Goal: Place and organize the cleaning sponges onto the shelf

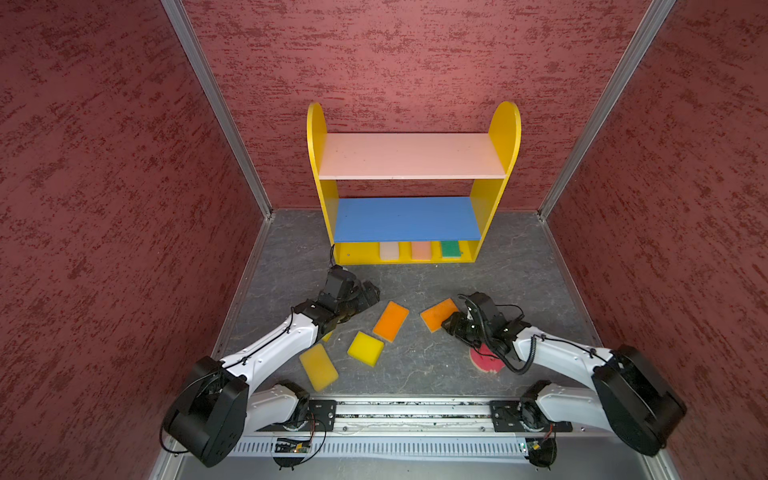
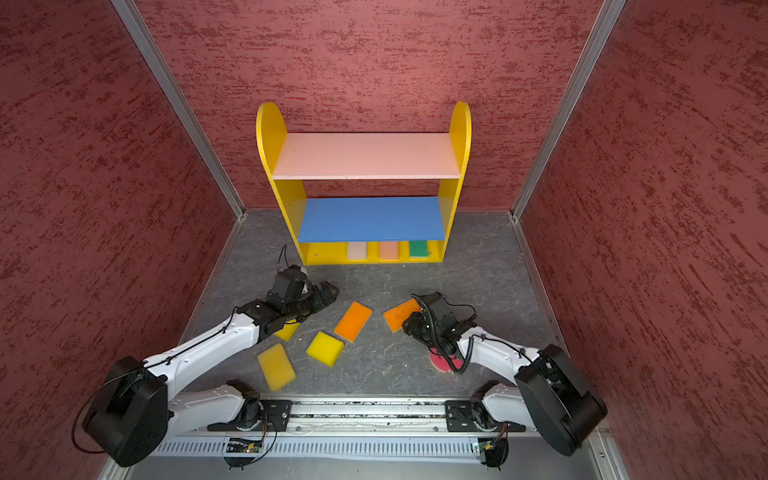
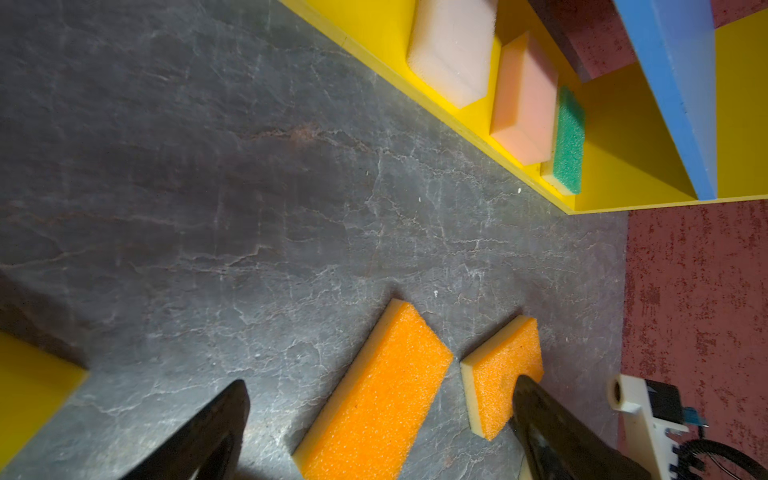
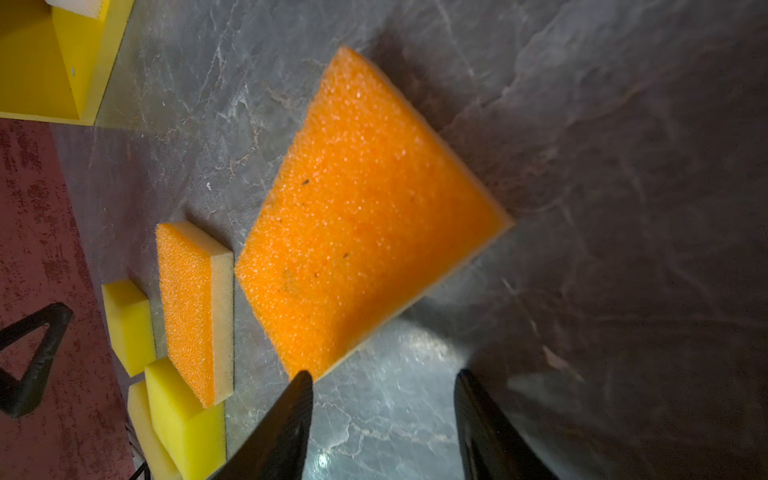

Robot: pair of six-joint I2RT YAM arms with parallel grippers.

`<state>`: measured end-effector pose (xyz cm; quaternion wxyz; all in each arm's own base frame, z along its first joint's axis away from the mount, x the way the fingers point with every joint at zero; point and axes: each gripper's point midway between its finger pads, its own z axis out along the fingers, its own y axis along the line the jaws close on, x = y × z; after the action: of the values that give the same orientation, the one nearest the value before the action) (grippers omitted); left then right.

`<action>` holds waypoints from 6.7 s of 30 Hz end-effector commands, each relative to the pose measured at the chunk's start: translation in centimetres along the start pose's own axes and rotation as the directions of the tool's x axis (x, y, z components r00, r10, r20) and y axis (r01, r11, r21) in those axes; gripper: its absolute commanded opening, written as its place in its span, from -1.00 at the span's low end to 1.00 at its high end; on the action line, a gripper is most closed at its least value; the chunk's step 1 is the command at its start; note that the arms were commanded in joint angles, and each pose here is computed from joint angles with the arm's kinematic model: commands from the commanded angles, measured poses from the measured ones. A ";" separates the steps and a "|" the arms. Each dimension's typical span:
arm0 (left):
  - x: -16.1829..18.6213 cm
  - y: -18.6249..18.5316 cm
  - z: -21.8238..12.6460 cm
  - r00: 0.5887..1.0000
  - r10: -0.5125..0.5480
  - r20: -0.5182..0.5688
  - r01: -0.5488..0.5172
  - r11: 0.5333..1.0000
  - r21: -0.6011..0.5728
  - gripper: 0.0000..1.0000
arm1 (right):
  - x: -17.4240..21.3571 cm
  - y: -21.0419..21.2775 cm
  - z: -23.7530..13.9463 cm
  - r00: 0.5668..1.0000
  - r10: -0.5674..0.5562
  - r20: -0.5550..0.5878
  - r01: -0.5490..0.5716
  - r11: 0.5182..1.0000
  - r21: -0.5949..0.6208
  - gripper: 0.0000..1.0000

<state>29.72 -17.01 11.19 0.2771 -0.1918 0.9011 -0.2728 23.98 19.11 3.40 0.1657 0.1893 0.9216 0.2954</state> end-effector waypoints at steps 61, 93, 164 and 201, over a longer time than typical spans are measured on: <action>1.5 -15.6 -0.4 0.976 0.219 0.003 -0.202 0.896 0.394 0.55 | -11.5 20.0 -4.8 0.938 -0.283 0.201 0.347 0.791 -0.504 -1.00; -6.0 -13.4 -5.6 0.987 0.077 0.139 -0.133 0.879 0.459 -1.00 | -8.6 26.7 -4.2 0.962 -0.218 0.165 0.270 0.671 -0.690 0.15; -8.3 1.3 -11.8 0.935 -0.097 0.341 0.045 0.986 0.158 0.66 | -18.7 28.5 7.0 0.866 0.007 0.500 0.171 0.935 -0.310 -1.00; -8.1 1.0 -11.3 0.944 -0.114 0.310 0.060 0.982 0.178 0.65 | -20.3 25.6 3.5 0.823 0.050 0.566 0.140 0.948 -0.287 -0.01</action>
<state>28.81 -7.76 21.64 0.4223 -0.2492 0.8112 -0.3185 49.64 32.36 18.75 0.4494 0.2055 0.7855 0.3727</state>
